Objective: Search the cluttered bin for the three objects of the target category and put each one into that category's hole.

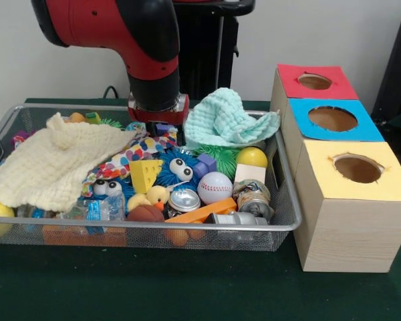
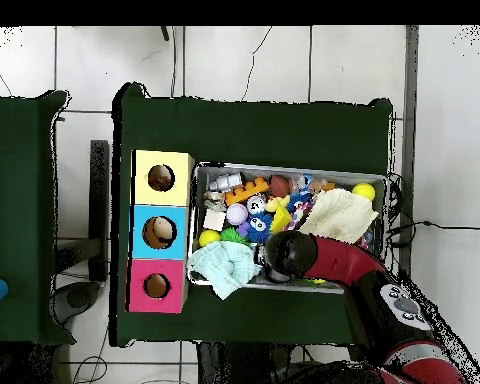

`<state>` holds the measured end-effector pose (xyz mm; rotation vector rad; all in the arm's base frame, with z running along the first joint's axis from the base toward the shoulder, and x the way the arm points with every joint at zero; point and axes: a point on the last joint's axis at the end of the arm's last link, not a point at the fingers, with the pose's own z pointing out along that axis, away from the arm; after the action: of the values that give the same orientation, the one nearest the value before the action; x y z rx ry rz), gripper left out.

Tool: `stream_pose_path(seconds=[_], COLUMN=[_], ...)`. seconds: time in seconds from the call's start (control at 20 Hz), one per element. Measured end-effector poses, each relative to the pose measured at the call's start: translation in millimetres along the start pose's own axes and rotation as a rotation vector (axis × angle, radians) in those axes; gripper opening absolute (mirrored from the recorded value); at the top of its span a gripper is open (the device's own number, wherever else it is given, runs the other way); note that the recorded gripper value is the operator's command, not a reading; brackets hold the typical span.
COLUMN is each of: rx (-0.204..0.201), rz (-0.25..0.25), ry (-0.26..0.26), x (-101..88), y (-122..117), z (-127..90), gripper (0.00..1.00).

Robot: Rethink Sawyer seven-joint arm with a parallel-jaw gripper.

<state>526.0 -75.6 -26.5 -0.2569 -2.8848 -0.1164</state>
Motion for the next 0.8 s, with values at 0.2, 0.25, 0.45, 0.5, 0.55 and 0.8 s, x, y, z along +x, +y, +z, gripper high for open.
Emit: stream_pose_path(seconds=[0.2,0.25,0.45,0.5,0.55,0.8], rx=[0.005,0.006,0.023,0.027,0.029,0.031], rz=[-0.009,-0.011,-0.029,-0.033,-0.035,-0.036], ry=[-0.003,-0.003,-0.014,-0.014,-0.014,-0.019], x=[-0.3,-0.5,-1.3,-1.0,-0.9,-1.1], y=[3,4,11,12,14,14], z=[-1,-2,-7,-8,-8,-11], gripper=[0.0,0.0,0.0,0.0,0.0,0.0])
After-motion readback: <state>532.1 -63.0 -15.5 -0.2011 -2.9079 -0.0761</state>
